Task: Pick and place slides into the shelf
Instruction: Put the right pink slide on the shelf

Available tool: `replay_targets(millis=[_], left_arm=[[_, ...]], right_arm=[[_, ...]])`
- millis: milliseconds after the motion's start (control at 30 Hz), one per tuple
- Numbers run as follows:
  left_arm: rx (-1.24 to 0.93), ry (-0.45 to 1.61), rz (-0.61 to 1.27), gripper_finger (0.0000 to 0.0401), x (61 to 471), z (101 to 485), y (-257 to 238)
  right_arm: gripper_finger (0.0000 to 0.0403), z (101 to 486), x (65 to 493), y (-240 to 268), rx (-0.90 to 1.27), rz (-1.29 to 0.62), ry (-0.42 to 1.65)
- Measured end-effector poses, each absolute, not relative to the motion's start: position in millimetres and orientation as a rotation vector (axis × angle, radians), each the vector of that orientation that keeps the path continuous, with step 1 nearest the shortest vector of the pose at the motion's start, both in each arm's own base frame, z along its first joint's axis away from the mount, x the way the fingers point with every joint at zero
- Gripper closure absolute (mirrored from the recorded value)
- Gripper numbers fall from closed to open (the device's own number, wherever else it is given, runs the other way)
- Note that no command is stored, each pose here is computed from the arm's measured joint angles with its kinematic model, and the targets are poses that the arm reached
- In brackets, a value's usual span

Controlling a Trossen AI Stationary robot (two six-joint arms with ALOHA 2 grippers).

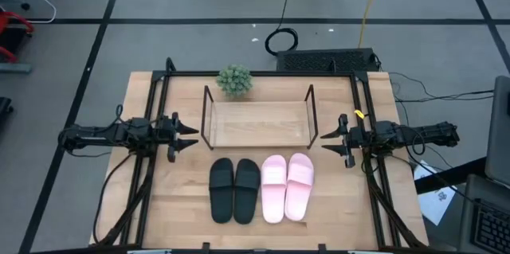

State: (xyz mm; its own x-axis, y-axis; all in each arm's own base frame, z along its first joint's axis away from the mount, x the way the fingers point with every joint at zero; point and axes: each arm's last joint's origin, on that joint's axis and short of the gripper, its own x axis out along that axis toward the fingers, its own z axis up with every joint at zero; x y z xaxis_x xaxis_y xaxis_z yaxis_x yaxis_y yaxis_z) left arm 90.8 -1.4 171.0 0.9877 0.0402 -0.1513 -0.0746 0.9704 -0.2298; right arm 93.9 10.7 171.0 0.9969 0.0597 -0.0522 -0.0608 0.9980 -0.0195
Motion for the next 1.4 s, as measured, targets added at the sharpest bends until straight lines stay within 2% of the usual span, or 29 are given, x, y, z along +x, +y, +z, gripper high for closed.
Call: replay_targets(millis=[133,267,567,767,1000,1167,1400], left_arm=[[-0.237,0.146,0.059,0.0212,91,171,-1],[-0.238,0.146,0.059,0.0212,91,171,-1],[-0.138,0.132,0.193,0.0212,90,172,3],[-0.190,0.125,0.203,0.0212,90,172,3],[-0.483,0.027,0.193,0.0212,91,179,3],[-0.751,-0.042,0.095,0.0212,92,186,0],[-0.913,-0.007,-0.123,0.0212,92,191,-6]], right_arm=[[0.0271,171,94,11,-0.007,0.060,0.051],[0.0271,174,94,11,0.120,0.057,0.023],[0.0271,197,92,9,0.451,0.076,-0.210],[0.0271,208,89,9,0.493,0.103,-0.322],[0.0271,217,90,9,0.502,0.099,-0.410],[0.0271,222,93,9,0.486,0.111,-0.457],[0.0271,229,98,12,0.472,0.181,-0.520]])
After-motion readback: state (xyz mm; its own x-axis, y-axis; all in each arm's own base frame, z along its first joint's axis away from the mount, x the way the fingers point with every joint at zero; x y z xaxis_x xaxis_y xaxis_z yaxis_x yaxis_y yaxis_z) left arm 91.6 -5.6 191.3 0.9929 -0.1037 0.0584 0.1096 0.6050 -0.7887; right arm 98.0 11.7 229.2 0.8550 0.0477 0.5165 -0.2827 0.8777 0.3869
